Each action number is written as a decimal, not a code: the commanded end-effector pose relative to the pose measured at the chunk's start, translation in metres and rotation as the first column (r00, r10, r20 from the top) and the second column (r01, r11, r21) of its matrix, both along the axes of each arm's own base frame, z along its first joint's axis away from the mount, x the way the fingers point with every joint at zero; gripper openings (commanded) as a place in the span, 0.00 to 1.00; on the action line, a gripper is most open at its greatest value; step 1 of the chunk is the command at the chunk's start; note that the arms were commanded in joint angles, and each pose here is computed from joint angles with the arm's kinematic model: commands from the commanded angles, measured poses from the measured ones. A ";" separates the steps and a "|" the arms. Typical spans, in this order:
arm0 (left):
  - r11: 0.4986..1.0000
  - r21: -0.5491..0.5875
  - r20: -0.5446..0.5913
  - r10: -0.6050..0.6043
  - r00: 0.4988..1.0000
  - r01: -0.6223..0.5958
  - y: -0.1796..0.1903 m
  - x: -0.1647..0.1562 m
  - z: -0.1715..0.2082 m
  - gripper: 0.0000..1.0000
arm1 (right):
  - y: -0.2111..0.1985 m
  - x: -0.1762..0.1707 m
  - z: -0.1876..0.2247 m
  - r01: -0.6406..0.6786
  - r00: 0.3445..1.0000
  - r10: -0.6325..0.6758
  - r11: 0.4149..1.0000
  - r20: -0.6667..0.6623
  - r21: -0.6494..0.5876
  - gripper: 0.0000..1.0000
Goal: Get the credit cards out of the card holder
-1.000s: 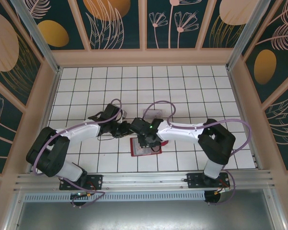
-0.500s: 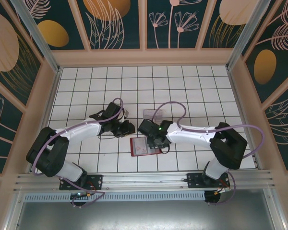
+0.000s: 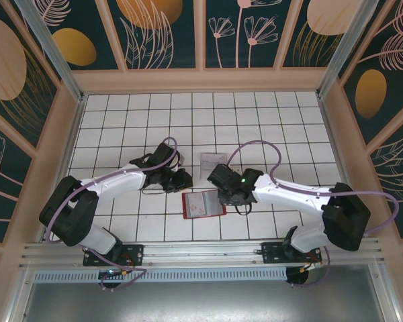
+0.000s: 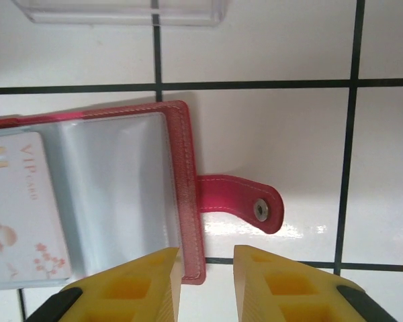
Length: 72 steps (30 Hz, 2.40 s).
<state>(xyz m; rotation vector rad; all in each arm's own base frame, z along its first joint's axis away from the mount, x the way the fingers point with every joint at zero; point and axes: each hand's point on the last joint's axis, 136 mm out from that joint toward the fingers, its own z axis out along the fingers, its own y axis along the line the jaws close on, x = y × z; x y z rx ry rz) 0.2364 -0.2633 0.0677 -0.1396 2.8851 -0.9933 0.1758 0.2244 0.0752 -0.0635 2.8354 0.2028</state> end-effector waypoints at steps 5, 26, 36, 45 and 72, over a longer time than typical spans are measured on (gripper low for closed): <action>0.997 0.074 -0.002 0.036 0.999 -0.036 0.012 0.000 -0.006 0.20 | 0.045 -0.002 0.006 -0.095 0.994 0.104 0.974 -0.029 0.207 0.27; 0.997 0.075 -0.028 0.032 0.999 -0.030 -0.006 -0.045 -0.032 0.21 | 0.075 -0.005 -0.047 -0.133 0.962 0.219 0.895 -0.161 0.426 0.23; 0.991 0.124 -0.008 0.050 0.999 -0.049 0.004 -0.044 -0.033 0.22 | 0.061 -0.003 -0.049 -0.084 0.970 0.176 0.889 -0.167 0.450 0.24; 0.992 0.104 -0.002 0.067 0.998 -0.066 0.006 -0.045 -0.033 0.22 | 0.077 0.006 -0.022 -0.129 0.972 0.213 0.827 -0.094 0.547 0.26; 0.993 0.112 -0.035 0.047 0.998 -0.042 0.006 -0.051 -0.050 0.22 | 0.073 0.000 -0.038 -0.127 0.964 0.235 0.816 -0.123 0.565 0.22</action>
